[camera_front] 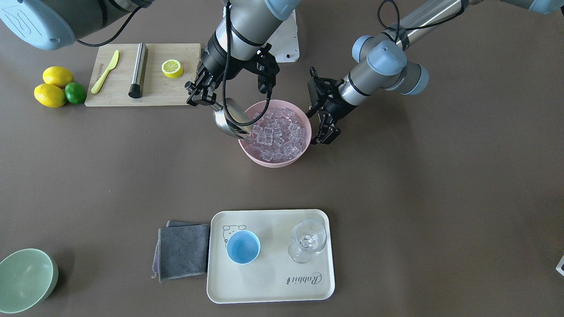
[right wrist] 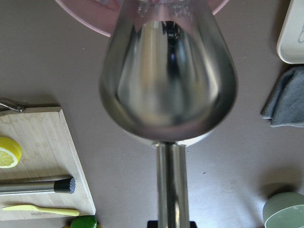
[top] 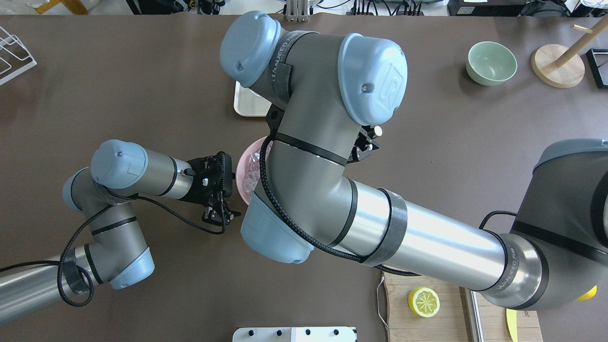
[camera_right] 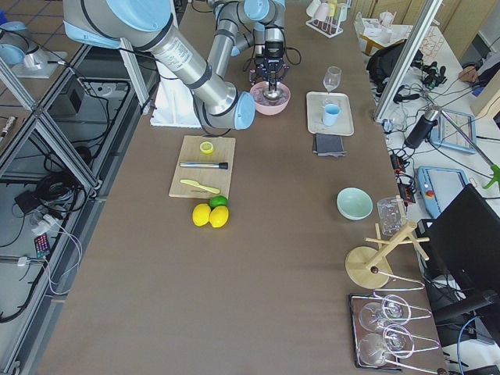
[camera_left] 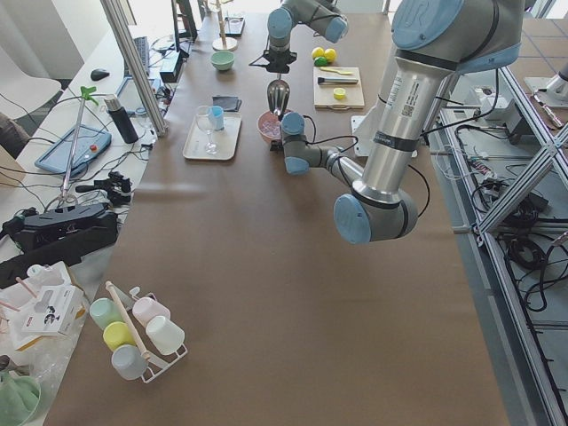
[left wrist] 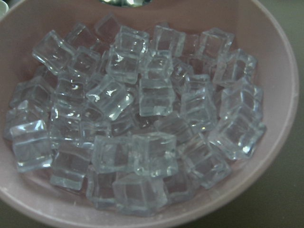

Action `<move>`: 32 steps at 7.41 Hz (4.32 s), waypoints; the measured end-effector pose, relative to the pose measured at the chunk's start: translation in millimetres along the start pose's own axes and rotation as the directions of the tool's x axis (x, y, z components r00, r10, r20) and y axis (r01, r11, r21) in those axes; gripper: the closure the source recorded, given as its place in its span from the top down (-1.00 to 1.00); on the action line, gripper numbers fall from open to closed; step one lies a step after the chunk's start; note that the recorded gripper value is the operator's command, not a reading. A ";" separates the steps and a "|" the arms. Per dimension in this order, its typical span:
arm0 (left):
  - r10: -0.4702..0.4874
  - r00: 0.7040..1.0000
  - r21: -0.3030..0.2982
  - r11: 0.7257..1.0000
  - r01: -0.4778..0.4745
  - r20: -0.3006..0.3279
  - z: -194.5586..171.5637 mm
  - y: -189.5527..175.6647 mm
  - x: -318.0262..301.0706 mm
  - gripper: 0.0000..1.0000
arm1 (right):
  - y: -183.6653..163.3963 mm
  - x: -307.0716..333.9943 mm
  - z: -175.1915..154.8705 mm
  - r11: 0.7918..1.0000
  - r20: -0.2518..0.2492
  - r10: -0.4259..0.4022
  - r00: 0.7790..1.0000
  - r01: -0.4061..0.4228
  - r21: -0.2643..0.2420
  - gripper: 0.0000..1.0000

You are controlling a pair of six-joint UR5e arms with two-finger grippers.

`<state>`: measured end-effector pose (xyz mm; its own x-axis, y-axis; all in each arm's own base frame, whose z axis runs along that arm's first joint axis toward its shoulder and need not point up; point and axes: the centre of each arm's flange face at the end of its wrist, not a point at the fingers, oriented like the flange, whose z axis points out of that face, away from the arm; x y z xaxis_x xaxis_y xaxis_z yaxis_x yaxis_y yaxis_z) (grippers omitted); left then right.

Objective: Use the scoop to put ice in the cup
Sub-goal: 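Carry the scoop over the pink bowl with the right gripper, then push the scoop down into the ice cubes with the right gripper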

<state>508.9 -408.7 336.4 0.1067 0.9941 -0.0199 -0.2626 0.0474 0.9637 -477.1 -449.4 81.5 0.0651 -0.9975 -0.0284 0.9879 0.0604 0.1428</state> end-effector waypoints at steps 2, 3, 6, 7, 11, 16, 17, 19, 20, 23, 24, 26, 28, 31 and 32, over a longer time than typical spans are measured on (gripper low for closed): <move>-0.001 1.000 0.001 1.000 0.001 0.000 -0.3 -0.2 -0.1 0.99 | -19.1 -8.3 1.8 0.998 0.001 -0.047 0.999 0.047 -0.051 -1.00; -0.002 1.000 0.001 1.000 0.002 0.000 -0.3 -0.2 -0.2 0.99 | -26.9 -13.6 3.9 0.996 0.004 -0.061 0.998 0.061 -0.062 -1.00; -0.002 1.000 0.000 1.000 0.002 0.000 -0.2 0.0 -0.2 0.99 | -45.8 -22.5 12.4 0.993 0.004 -0.076 0.997 0.076 -0.091 -1.00; -0.002 1.000 0.001 1.000 0.002 0.000 -0.3 -0.2 -0.1 0.99 | -50.5 -22.6 15.0 0.993 0.002 -0.075 0.997 0.074 -0.092 -1.00; -0.003 1.000 0.001 1.000 0.003 -0.009 -1.0 0.3 0.2 0.99 | -65.6 -18.1 21.7 0.996 -0.011 -0.058 0.998 0.057 -0.069 -1.00; -0.006 1.000 0.000 1.000 0.006 -0.010 -0.6 0.2 0.1 0.99 | -82.9 -20.4 28.2 0.997 -0.069 -0.022 0.997 0.027 0.073 -1.00; -0.006 1.000 0.000 1.000 0.006 -0.011 -0.6 0.1 0.1 0.99 | -79.4 -24.6 30.9 0.994 -0.079 -0.020 0.997 0.028 0.103 -1.00; -0.005 1.000 0.000 1.000 0.005 -0.011 -0.5 0.1 0.2 0.99 | -55.5 -35.4 49.5 0.985 -0.109 -0.015 0.994 0.034 0.171 -1.00; -0.005 1.000 0.000 1.000 0.005 -0.011 -0.6 0.1 0.2 0.99 | -40.3 -41.3 66.9 0.976 -0.128 -0.011 0.992 0.039 0.216 -1.00; -0.006 1.000 -0.001 1.000 0.006 -0.011 -1.0 1.0 -0.4 0.99 | -36.1 -43.4 82.0 0.960 -0.141 0.018 0.990 0.022 0.279 -1.00; -0.006 1.000 -0.001 1.000 0.006 -0.011 -1.0 1.2 -0.5 0.99 | -38.1 -42.5 84.7 0.954 -0.146 0.024 0.989 0.020 0.298 -1.00; -0.005 1.000 0.000 1.000 0.005 -0.011 -1.1 0.5 -0.6 0.99 | -42.0 -42.6 92.6 0.936 -0.142 0.033 0.989 0.019 0.353 -1.00; -0.005 1.000 0.000 1.000 0.005 -0.010 -1.1 0.4 -0.6 0.99 | -42.7 -45.7 106.0 0.909 -0.121 0.052 0.991 0.003 0.418 -1.00; -0.006 1.000 -0.001 1.000 0.006 -0.011 -1.0 0.3 -0.6 0.99 | -37.1 -51.4 125.4 0.862 -0.097 0.079 0.992 -0.019 0.507 -1.00; -0.006 1.000 -0.001 1.000 0.006 -0.011 -0.9 0.4 -0.7 0.99 | -33.8 -53.2 130.4 0.850 -0.091 0.083 0.992 -0.023 0.527 -1.00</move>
<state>507.8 -409.3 336.6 0.0981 0.9948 -0.0284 -0.2630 0.0534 0.9633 -532.2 -403.2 207.1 0.1591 -0.9815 -0.1061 0.7640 0.0543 0.6430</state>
